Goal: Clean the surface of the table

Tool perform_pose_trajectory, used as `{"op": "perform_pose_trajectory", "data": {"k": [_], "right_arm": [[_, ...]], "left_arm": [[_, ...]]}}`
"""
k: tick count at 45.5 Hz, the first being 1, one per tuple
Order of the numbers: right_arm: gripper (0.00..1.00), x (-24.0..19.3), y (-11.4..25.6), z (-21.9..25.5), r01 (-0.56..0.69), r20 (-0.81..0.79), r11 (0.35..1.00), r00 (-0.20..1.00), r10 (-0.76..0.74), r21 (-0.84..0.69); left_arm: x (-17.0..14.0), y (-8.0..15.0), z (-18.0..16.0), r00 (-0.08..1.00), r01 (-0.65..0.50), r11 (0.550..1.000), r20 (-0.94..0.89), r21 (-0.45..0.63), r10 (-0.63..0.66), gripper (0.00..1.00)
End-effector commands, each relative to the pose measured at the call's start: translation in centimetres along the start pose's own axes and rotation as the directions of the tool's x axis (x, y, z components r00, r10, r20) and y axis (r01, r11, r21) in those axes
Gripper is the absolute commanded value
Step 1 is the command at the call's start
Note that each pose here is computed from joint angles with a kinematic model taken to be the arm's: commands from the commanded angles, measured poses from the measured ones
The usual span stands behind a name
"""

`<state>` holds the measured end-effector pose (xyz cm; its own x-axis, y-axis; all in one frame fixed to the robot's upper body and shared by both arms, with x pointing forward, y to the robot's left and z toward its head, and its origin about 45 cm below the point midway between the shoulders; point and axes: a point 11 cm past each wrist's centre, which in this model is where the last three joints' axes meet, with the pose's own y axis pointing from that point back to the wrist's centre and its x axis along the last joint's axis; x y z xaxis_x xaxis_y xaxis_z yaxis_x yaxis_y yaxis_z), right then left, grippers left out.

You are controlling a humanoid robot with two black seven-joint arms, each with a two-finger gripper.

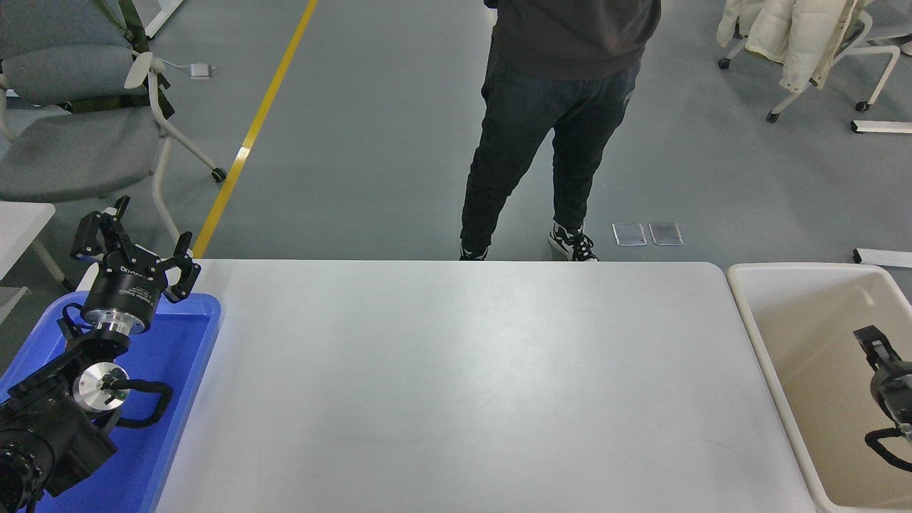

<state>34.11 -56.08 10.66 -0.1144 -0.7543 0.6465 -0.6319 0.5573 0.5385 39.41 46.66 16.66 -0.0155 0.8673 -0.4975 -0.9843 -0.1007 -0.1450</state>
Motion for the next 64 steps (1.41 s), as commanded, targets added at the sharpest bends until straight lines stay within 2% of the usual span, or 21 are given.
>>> {"op": "perform_pose_trajectory", "data": {"k": [1,4,8,15,25,29,34,38,49,64], "right_arm": [[1.0,0.8,0.4,-4.3,0.034,0.375,0.985,0.922,-0.096,0.169],[1.0,0.8,0.9,-6.4,0.025,0.493,0.964,0.856,-0.157,0.265],[1.0,1.1,1.5,-6.8,0.015,0.575,0.949,0.793,-0.203,0.315],[1.0,0.2,2.8,-8.5,0.03,0.634,0.912,0.709,-0.307,0.409],[1.0,2.4,5.3,-9.5,-0.073,0.747,0.836,0.496,-0.442,0.543],[1.0,-0.6,7.2,-10.9,-0.036,0.706,0.768,0.423,-0.567,0.639],[1.0,-4.1,9.1,-11.4,0.026,0.618,0.699,0.444,-0.648,0.714],[1.0,-5.8,9.9,-11.1,-0.025,0.597,0.663,0.463,-0.655,0.748],[1.0,-8.5,10.5,-10.7,-0.039,0.597,0.658,0.464,-0.655,0.752],[1.0,-11.8,11.3,-12.8,0.042,0.537,0.623,0.466,-0.703,0.781]], "left_arm": [[0.0,0.0,0.0,1.0,0.0,1.0,-0.001,0.0,0.0,1.0],[0.0,0.0,0.0,1.0,0.0,1.0,0.001,0.0,0.0,1.0],[0.0,0.0,0.0,1.0,0.0,1.0,-0.001,0.0,0.0,1.0],[0.0,0.0,0.0,1.0,-0.001,1.0,0.0,0.0,0.001,1.0],[0.0,0.0,0.0,1.0,0.0,1.0,0.001,0.0,0.0,1.0],[0.0,0.0,0.0,1.0,-0.001,1.0,0.0,0.0,0.001,1.0],[0.0,0.0,0.0,1.0,-0.001,1.0,0.0,0.0,0.001,1.0],[0.0,0.0,0.0,1.0,0.0,1.0,0.001,0.0,0.0,1.0],[0.0,0.0,0.0,1.0,0.0,1.0,-0.001,0.0,0.0,1.0],[0.0,0.0,0.0,1.0,0.0,1.0,-0.001,0.0,0.0,1.0]]}}
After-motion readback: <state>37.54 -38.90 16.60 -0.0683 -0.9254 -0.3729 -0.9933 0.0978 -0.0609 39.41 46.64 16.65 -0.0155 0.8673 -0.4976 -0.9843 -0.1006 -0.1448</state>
